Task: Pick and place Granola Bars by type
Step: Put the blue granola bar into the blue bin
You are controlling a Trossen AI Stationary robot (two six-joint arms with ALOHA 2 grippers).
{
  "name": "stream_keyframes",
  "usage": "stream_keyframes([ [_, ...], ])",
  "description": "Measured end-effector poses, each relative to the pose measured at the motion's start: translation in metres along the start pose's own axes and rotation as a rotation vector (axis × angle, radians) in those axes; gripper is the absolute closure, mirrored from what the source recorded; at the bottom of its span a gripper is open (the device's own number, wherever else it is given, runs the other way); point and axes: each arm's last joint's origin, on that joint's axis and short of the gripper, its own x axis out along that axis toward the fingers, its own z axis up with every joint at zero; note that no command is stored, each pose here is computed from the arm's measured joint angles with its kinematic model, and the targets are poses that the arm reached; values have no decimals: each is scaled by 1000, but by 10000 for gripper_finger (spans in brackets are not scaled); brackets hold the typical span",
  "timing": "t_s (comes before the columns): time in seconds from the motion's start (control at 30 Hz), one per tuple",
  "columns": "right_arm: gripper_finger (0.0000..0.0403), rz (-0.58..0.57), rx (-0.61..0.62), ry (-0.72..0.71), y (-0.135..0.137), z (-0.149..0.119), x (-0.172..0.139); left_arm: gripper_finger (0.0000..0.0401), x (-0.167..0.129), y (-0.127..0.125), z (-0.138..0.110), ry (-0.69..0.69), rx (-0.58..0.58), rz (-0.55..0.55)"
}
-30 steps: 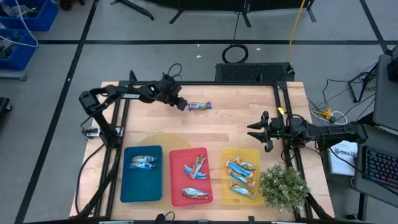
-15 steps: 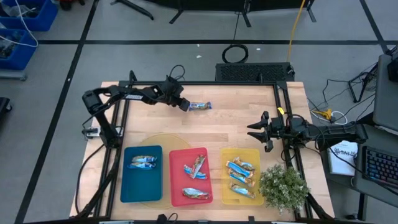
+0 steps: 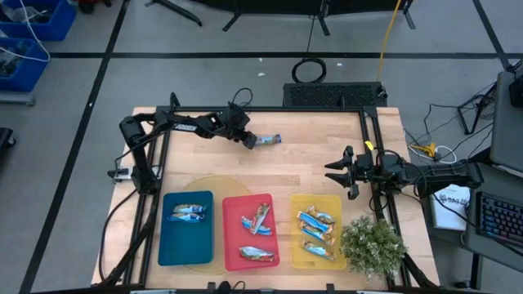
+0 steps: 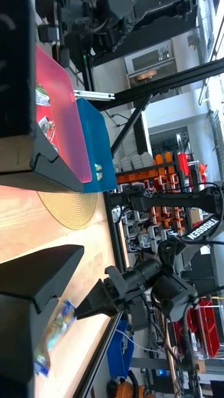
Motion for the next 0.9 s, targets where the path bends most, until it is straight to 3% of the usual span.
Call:
stream_keyframes([
  [0.23, 266, 0, 0, 0, 0, 0, 0, 270, -1, -11, 9, -4, 19, -85],
  [0.9, 266, 0, 0, 0, 0, 0, 0, 270, -1, -7, 1, 70, 29, -27],
])
